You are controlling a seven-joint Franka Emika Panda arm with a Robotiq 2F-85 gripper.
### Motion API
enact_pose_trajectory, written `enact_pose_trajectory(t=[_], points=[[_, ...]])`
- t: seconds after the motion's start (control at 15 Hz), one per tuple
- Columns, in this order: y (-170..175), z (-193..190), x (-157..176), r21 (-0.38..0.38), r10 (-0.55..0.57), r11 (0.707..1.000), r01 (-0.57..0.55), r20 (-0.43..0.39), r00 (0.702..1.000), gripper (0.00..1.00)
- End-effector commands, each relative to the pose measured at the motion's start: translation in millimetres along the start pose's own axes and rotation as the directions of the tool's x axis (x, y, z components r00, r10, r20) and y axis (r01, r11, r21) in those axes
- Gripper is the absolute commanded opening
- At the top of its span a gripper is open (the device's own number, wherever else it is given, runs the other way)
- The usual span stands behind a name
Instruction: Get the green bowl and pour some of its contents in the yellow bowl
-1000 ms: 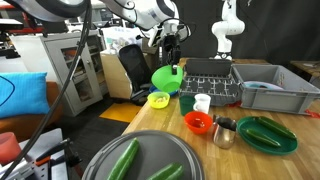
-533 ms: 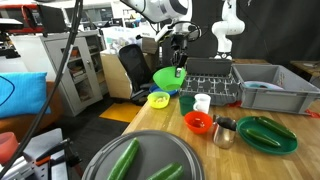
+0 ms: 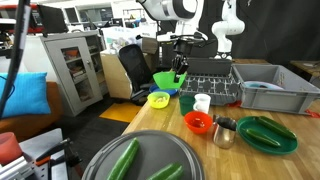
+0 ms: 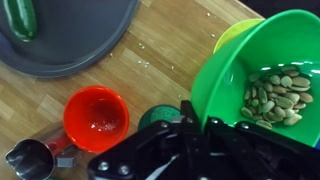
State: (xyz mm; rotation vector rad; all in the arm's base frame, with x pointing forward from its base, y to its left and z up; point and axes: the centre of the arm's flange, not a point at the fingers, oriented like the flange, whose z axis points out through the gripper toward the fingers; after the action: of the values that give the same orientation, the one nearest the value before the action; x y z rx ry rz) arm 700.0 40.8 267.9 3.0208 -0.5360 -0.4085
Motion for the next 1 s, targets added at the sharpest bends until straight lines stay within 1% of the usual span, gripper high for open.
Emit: enact_pose_trajectory(t=[0.0, 0.13, 0.27, 0.4, 0.53, 0.67, 0.8, 0.93], points=[[54, 29, -56, 0.17, 0.031, 0.985, -0.017, -0.08, 0.996, 0.01], [70, 36, -64, 0.257, 0.045, 0.966, -0.018, -0.101, 0.994, 0.01], [87, 43, -75, 0.341, 0.082, 0.939, -0.037, -0.121, 0.989, 0.01], [103, 54, -90, 0.417, 0.134, 0.907, -0.058, -0.156, 0.979, 0.01], [119, 68, -107, 0.49, 0.191, 0.869, -0.074, -0.193, 0.962, 0.01], [131, 86, -132, 0.53, 0.216, 0.844, -0.079, -0.202, 0.955, 0.01], [140, 110, -170, 0.564, 0.223, 0.822, -0.077, -0.195, 0.955, 0.01], [146, 134, -201, 0.582, 0.223, 0.809, -0.08, -0.178, 0.958, 0.01]])
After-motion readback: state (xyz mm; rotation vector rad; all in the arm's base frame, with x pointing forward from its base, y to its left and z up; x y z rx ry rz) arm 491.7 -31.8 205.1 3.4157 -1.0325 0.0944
